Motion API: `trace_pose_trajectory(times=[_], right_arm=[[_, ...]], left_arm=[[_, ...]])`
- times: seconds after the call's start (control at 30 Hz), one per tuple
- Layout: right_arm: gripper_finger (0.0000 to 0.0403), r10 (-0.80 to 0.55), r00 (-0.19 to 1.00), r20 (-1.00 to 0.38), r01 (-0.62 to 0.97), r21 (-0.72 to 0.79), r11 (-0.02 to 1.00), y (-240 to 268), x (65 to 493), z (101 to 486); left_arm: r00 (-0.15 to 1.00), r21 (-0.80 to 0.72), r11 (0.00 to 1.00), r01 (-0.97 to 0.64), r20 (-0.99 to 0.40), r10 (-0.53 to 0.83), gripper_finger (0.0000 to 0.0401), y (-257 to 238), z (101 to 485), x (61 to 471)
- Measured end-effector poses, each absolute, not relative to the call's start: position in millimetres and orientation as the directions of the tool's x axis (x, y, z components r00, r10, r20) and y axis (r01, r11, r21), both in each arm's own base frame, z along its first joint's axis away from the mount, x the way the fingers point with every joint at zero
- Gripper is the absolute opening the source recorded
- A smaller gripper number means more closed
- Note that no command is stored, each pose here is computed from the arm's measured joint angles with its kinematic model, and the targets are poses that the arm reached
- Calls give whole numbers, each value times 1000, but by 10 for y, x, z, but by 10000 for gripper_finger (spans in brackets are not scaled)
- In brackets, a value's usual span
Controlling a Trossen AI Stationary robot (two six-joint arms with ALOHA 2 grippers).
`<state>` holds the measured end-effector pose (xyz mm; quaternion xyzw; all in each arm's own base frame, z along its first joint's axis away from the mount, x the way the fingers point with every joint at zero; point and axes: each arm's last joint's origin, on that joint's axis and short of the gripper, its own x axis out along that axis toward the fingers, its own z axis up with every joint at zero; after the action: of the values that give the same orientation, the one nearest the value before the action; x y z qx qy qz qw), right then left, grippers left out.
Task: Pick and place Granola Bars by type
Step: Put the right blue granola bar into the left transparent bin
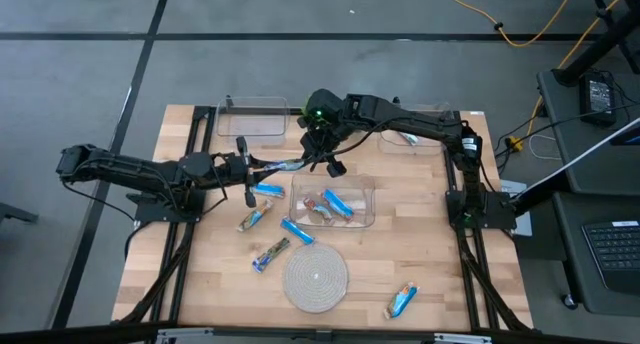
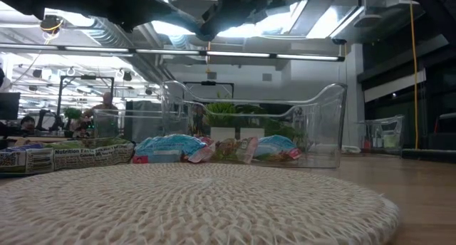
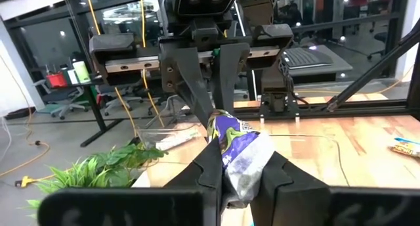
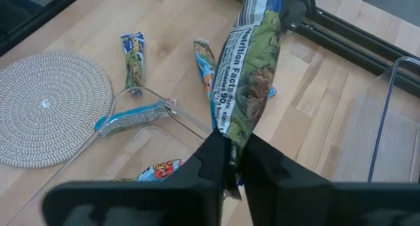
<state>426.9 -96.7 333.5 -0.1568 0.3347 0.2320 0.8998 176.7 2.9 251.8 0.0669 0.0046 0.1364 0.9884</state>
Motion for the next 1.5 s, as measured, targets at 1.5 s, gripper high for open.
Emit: trace_pose_trajectory(times=[1.5], right_arm=[[147, -20, 508, -861, -79, -69, 994, -1471, 3657, 3897]], left_arm=[[472, 345, 471, -812, -86, 877, 23, 585, 2484, 1303]])
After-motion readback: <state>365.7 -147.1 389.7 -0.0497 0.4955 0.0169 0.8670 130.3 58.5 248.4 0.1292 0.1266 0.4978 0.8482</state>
